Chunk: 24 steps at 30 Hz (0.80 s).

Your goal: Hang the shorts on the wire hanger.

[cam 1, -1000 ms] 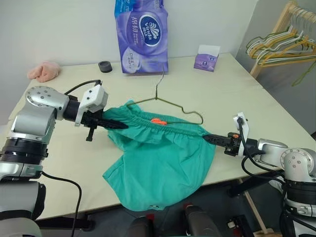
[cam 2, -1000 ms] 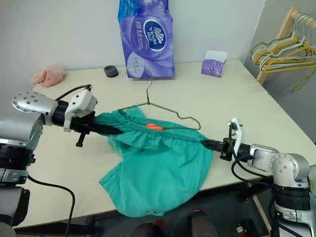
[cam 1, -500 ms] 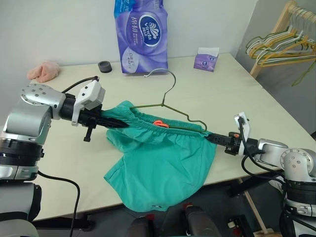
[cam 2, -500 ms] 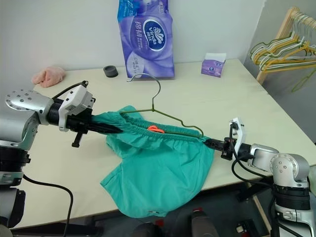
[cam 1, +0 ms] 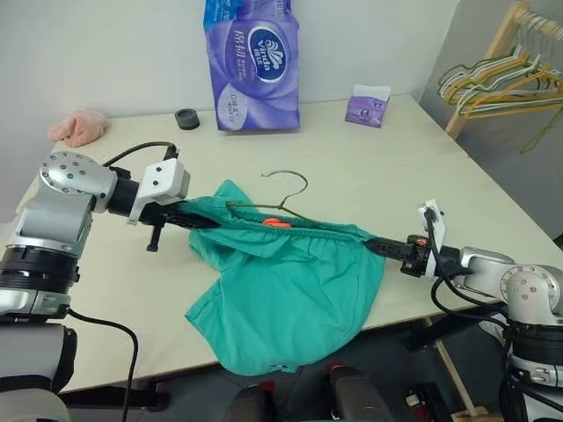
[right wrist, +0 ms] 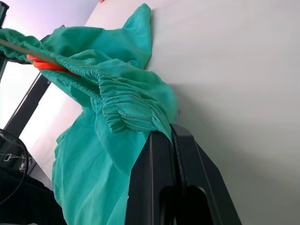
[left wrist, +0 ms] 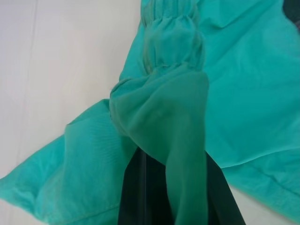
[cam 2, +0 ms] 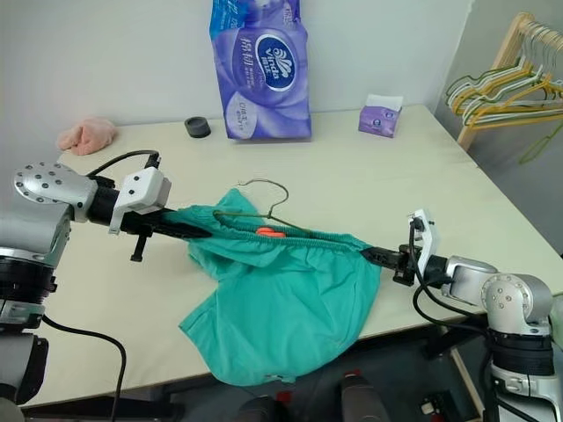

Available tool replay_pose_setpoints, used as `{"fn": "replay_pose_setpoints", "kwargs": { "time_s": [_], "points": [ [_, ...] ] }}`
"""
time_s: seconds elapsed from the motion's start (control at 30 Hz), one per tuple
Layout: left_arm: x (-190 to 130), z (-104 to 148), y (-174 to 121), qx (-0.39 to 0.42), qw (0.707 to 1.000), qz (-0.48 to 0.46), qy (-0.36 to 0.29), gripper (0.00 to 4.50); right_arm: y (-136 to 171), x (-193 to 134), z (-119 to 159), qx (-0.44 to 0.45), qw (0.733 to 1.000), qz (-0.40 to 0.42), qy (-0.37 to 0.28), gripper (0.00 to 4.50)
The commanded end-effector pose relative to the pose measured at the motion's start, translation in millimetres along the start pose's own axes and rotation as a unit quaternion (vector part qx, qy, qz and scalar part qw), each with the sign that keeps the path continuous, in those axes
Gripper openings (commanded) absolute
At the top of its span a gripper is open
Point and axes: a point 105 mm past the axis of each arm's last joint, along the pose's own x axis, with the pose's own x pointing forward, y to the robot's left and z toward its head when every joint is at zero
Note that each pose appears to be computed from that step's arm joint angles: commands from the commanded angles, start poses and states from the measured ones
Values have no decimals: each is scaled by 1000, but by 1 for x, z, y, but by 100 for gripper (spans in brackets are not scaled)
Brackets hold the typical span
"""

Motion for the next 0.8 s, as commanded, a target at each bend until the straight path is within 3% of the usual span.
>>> {"fn": "replay_pose_setpoints", "kwargs": {
  "time_s": [0.03,0.33,0.43,0.7,0.8],
  "points": [
    [-13,4,11,-2,999,42,2,0,8,-8,14,-47,999,-11,-11,0],
    [20,19,-5,-6,999,-15,-42,0,47,23,26,-178,984,22,6,0],
    [28,22,-12,-9,998,-36,-48,0,43,25,28,-261,965,-3,22,66],
    [34,21,-16,-15,998,-41,-49,0,42,8,20,-391,916,-8,86,338],
    [36,22,-17,-17,998,-43,-53,0,29,7,17,-395,913,-34,96,338]
  ]
}}
